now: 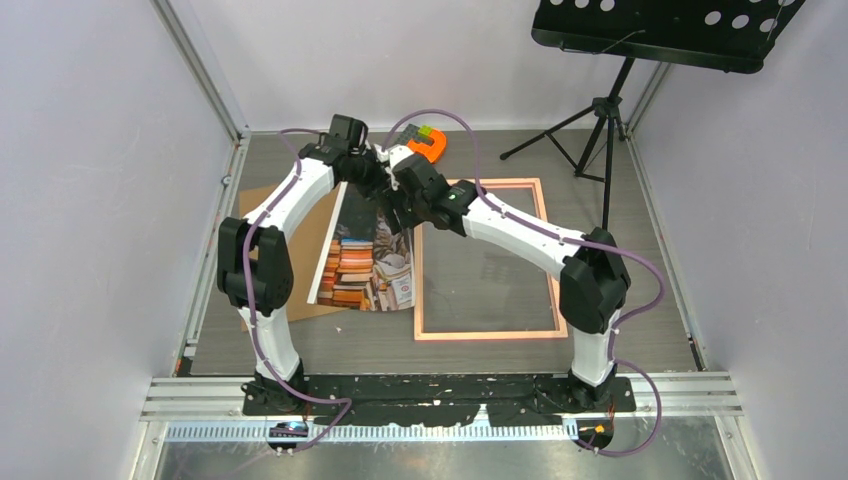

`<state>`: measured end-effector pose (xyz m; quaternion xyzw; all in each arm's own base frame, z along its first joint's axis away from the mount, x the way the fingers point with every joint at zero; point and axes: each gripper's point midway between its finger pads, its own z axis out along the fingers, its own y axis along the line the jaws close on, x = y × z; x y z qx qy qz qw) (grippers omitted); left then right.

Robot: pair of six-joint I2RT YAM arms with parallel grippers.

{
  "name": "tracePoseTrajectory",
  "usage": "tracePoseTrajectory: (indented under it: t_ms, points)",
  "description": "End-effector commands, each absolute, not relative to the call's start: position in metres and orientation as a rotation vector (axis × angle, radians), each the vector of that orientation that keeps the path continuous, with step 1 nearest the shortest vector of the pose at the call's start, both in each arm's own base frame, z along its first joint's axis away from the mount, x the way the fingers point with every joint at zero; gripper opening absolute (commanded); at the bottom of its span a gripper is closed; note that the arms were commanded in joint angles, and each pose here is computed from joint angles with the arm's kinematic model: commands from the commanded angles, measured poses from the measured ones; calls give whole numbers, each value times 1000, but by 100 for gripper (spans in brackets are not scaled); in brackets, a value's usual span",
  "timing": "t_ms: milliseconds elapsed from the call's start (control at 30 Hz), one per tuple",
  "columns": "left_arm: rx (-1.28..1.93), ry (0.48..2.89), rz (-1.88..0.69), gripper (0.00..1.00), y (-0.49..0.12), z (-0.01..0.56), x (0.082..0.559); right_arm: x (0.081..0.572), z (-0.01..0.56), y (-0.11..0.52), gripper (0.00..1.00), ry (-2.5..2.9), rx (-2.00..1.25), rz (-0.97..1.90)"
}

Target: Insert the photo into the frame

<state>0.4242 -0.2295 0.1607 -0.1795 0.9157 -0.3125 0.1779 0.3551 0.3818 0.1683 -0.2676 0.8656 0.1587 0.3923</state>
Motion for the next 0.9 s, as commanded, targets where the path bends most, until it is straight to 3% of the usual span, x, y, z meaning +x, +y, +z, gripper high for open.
tracePoseTrajectory:
  t_ms: [0, 367, 567, 867]
  points:
    - [-426, 2485, -959, 0, -237, 199, 430, 353, 241, 373, 70, 2064, -606, 469]
    - [-226, 2365, -1080, 0, -244, 273, 412, 371, 286, 299, 72, 2012, -472, 484]
    - [-137, 2292, -1165, 0, -249, 316, 392, 378, 277, 255, 72, 2035, -437, 439]
    - [108, 2072, -1515, 0, -301, 413, 357, 390, 277, 189, 71, 2019, -299, 424]
